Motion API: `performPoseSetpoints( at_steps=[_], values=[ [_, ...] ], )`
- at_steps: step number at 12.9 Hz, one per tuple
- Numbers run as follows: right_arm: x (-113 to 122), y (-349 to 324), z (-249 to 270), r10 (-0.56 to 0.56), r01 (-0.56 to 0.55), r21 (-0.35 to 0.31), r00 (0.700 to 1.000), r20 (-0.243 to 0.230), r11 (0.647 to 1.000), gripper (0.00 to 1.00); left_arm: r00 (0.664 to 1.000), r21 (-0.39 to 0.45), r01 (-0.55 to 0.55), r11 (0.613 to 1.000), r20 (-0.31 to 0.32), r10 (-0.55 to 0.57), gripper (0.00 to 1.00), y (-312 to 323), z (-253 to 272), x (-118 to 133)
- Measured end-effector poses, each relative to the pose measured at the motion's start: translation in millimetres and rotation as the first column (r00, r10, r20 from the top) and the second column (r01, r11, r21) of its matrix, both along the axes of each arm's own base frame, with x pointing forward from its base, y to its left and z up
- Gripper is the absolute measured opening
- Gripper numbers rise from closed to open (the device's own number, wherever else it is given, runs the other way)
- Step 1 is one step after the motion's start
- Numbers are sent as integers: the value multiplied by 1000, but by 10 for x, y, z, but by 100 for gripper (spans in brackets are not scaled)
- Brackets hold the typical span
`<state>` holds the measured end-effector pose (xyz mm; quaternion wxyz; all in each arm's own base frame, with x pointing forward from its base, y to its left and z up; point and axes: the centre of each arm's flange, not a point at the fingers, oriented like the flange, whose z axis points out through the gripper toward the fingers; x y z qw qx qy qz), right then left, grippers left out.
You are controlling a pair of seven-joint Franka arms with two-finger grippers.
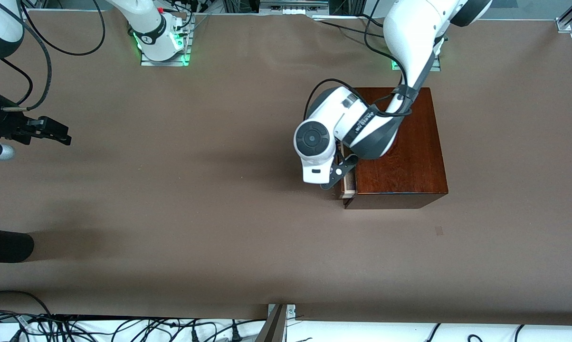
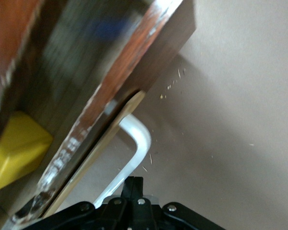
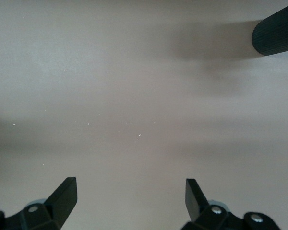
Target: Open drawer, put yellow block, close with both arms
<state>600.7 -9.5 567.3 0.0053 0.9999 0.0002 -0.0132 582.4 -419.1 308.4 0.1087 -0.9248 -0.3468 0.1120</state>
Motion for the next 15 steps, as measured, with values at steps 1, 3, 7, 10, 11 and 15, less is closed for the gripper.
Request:
performPoseSetpoints(
  at_steps=[1, 3, 7, 10, 11, 15],
  values=[
    [0, 0, 0, 0, 0, 0, 1000, 0, 1000, 100, 1000, -7, 7, 1000, -4, -7, 1, 98, -2, 68],
    [0, 0, 0, 0, 0, 0, 1000, 0, 1000, 100, 1000, -14, 10, 1000, -7, -10, 1, 239, -6, 161],
    [0, 0, 0, 0, 0, 0, 1000, 0, 1000, 100, 1000, -33, 7, 999, 3, -7, 1, 278, 85, 207],
    [0, 0, 1, 0, 0, 0, 1000, 0, 1000, 100, 999, -134, -27, 991, 25, 30, 13, 235, 526, 274],
    [0, 0, 3, 0, 0, 0, 1000, 1, 1000, 100, 998, -157, -22, 987, 48, 30, 23, 236, 728, 287],
    [-1, 3, 7, 1, -1, 0, 1000, 1, 1000, 100, 983, -221, 125, 967, 158, -90, 67, 459, 1584, 295]
  ],
)
